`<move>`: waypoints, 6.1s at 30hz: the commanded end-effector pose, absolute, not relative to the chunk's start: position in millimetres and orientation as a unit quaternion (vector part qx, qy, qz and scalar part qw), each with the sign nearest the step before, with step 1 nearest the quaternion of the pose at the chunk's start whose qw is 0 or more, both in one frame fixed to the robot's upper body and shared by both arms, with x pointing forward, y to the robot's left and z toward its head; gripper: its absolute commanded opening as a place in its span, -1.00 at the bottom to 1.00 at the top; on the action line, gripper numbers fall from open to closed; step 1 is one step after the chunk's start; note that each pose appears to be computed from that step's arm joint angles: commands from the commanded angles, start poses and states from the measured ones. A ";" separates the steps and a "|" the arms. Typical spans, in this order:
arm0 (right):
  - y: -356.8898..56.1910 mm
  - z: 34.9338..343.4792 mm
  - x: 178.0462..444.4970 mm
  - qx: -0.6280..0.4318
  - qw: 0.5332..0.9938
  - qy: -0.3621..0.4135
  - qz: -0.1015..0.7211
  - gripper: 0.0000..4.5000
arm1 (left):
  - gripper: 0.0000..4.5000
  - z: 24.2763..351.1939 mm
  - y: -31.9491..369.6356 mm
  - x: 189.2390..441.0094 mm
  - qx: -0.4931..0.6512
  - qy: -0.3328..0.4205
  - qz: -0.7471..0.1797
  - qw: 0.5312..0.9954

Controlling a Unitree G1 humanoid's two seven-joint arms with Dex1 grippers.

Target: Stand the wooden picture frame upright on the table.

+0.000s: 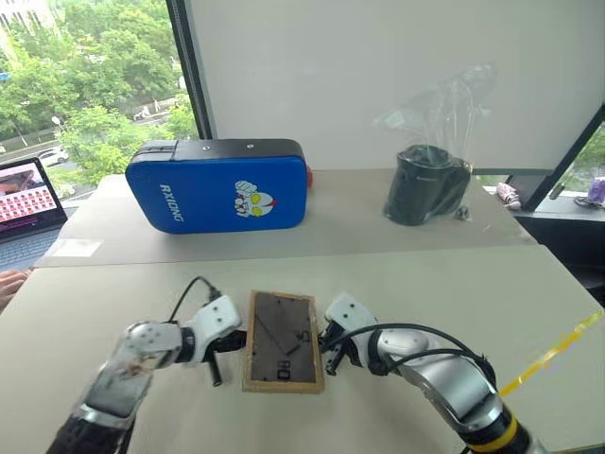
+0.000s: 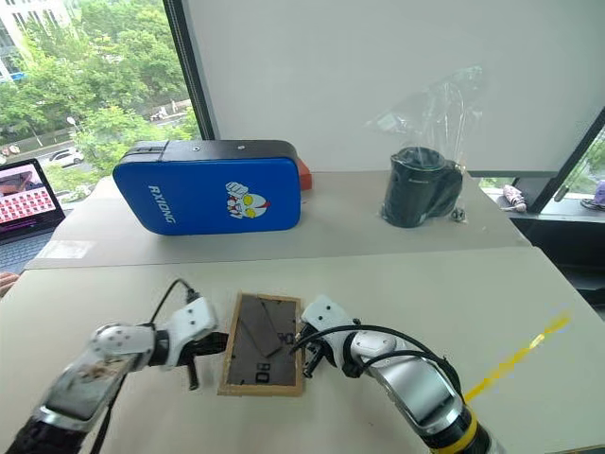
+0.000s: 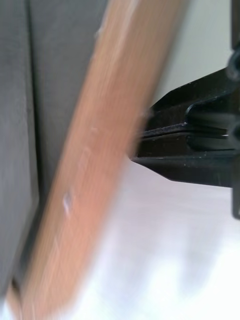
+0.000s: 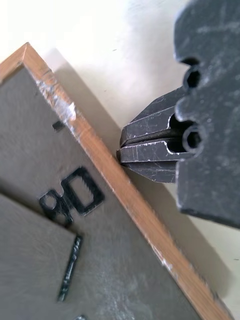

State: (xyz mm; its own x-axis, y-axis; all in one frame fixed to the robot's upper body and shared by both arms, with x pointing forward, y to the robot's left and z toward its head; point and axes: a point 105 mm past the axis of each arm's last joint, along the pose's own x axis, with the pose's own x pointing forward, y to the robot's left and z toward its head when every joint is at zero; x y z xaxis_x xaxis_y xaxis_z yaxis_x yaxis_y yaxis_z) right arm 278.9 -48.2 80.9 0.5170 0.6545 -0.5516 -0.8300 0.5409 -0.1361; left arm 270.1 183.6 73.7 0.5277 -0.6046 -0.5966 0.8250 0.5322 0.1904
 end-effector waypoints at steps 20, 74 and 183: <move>-107.4 94.4 246.8 -0.265 0.794 0.149 0.526 -1.00 | -0.21 126.9 205.6 244.2 0.469 -0.126 -0.466 0.740; -61.6 186.7 316.3 -0.062 0.809 0.150 0.564 -0.20 | -0.44 67.5 131.9 248.0 0.549 -0.344 -0.571 0.504; -149.3 217.4 340.7 -0.106 0.805 0.243 0.530 0.00 | 0.71 121.8 138.4 265.4 0.423 -0.286 -0.354 0.783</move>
State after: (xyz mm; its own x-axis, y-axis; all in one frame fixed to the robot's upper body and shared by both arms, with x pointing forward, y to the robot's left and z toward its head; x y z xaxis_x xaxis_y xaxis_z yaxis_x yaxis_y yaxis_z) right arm 336.5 -146.6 224.8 0.3121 0.8188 -0.4818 -0.9113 0.4013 0.0917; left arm 268.1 137.6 113.0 0.5918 -0.7976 0.1166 0.3387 0.3773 0.8619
